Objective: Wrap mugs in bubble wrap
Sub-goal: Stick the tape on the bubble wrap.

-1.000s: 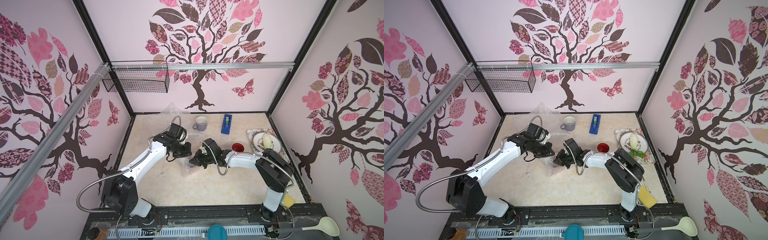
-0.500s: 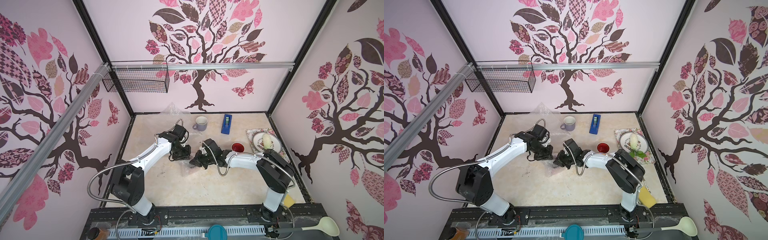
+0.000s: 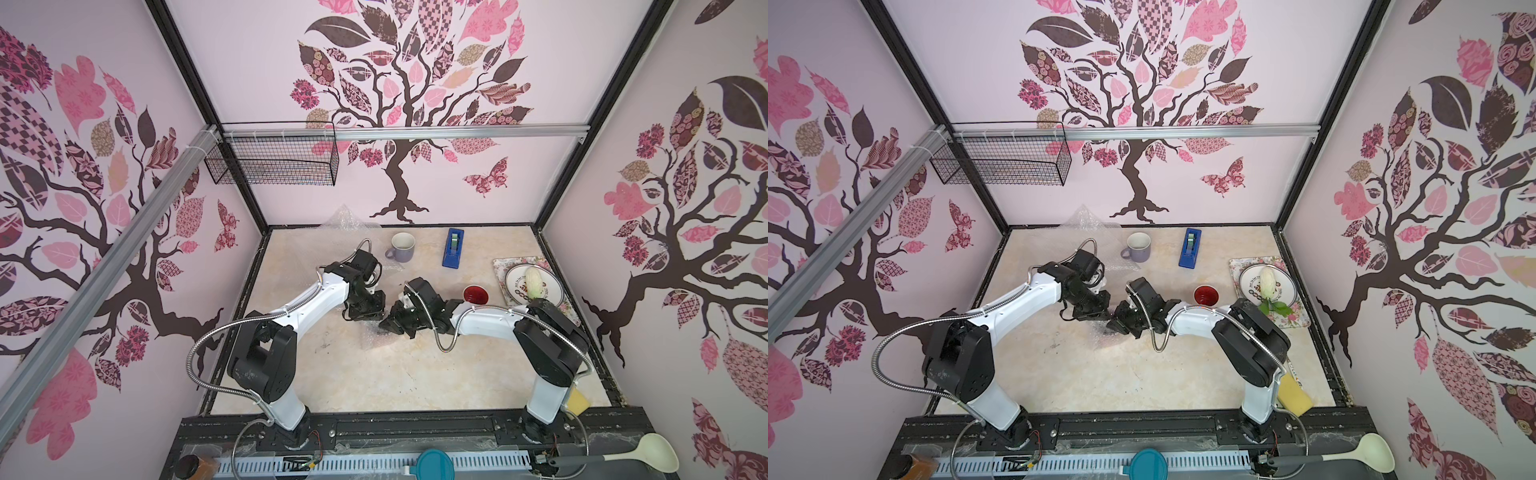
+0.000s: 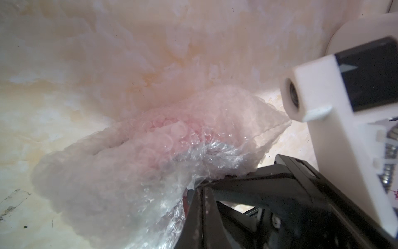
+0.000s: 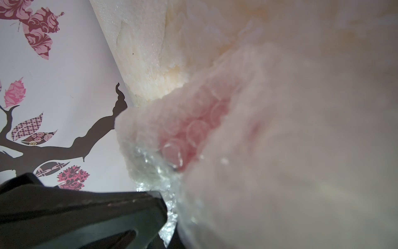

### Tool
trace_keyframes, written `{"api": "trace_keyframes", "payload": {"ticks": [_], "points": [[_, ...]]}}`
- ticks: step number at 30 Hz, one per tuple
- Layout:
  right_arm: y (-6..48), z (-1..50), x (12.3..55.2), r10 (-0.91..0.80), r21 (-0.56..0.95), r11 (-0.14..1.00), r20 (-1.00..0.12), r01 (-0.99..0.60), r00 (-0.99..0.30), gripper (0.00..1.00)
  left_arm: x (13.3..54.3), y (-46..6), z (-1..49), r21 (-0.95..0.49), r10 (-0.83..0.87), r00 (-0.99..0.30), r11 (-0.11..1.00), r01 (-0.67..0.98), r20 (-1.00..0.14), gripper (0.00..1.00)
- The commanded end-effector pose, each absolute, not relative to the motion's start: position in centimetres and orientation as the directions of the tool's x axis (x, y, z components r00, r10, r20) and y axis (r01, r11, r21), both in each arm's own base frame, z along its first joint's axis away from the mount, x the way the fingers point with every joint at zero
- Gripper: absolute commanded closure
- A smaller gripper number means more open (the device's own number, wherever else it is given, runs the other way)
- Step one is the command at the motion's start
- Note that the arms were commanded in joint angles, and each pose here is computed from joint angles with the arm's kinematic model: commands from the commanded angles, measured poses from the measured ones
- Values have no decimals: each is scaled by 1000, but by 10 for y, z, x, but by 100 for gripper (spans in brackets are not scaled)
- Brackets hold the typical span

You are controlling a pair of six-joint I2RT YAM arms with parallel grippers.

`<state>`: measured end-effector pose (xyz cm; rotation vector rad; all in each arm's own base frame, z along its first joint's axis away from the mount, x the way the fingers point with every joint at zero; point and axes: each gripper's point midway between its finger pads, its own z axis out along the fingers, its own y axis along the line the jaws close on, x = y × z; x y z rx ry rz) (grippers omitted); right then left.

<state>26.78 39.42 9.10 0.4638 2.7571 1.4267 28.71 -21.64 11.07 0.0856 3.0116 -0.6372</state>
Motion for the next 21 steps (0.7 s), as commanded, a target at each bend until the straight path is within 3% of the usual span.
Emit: {"api": "trace_keyframes", "payload": {"ticks": [1,9,21], "points": [[393,100,266,271,785,560,127,264,-954,100,299,-226,122,-431,61,-993,897,100,-104,100],[398,101,270,270,796,546,127,261,-954,100,304,-232,115,-455,101,-992,882,124,-74,100],[402,103,273,270,800,541,127,259,-955,100,327,-215,100,-335,64,-992,937,96,-107,100]]}}
